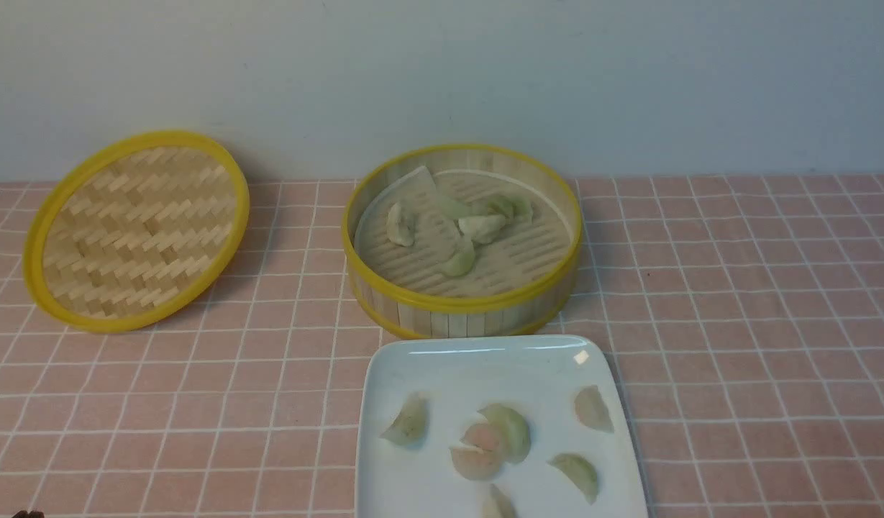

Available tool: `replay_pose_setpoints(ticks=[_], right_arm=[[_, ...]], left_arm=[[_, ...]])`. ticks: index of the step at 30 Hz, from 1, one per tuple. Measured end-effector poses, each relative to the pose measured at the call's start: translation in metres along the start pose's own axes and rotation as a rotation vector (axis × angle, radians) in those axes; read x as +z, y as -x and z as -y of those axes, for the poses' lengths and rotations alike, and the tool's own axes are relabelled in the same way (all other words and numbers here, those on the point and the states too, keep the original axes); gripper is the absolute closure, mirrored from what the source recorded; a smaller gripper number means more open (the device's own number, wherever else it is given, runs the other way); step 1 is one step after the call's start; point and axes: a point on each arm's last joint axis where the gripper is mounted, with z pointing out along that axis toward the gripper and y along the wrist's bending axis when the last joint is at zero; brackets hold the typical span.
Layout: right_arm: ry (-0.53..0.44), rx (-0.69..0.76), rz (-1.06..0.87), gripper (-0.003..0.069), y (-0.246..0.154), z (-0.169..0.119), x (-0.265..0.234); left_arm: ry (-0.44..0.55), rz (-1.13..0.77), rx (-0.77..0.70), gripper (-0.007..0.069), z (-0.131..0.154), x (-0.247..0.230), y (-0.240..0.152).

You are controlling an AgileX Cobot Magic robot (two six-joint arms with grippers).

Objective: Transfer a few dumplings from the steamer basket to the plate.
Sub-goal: Use the left arm to grab a dumpling from the steamer

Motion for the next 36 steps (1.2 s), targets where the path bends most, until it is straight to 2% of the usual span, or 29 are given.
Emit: replay_pose_setpoints(ticks=[23, 24, 29, 31, 36], right_arm=[[0.0, 0.0, 0.0, 0.0673, 0.0, 0.0, 0.0], [0.0, 0.0, 0.0, 0.0673, 0.0, 0.0, 0.0], [0.0, 0.0, 0.0, 0.0673, 0.0, 0.0, 0.0], [0.0, 0.0, 0.0, 0.0673, 0.0, 0.0, 0.0], [0.0, 0.0, 0.0, 0.0673, 0.0, 0.0, 0.0]], left_arm=[[-0.002, 0.006, -0.009, 0.0631, 0.0, 0.0, 0.001], [-0.01, 0.017, -0.046, 0.0631, 0.001, 0.0, 0.001], [-0.102, 0.134, -0.455, 0.0631, 0.006, -0.001, 0.013], [-0.123, 0.185, -0.569, 0.0631, 0.006, -0.002, 0.019], [-0.108, 0.426, -0.796, 0.0631, -0.006, -0.008, 0.037]])
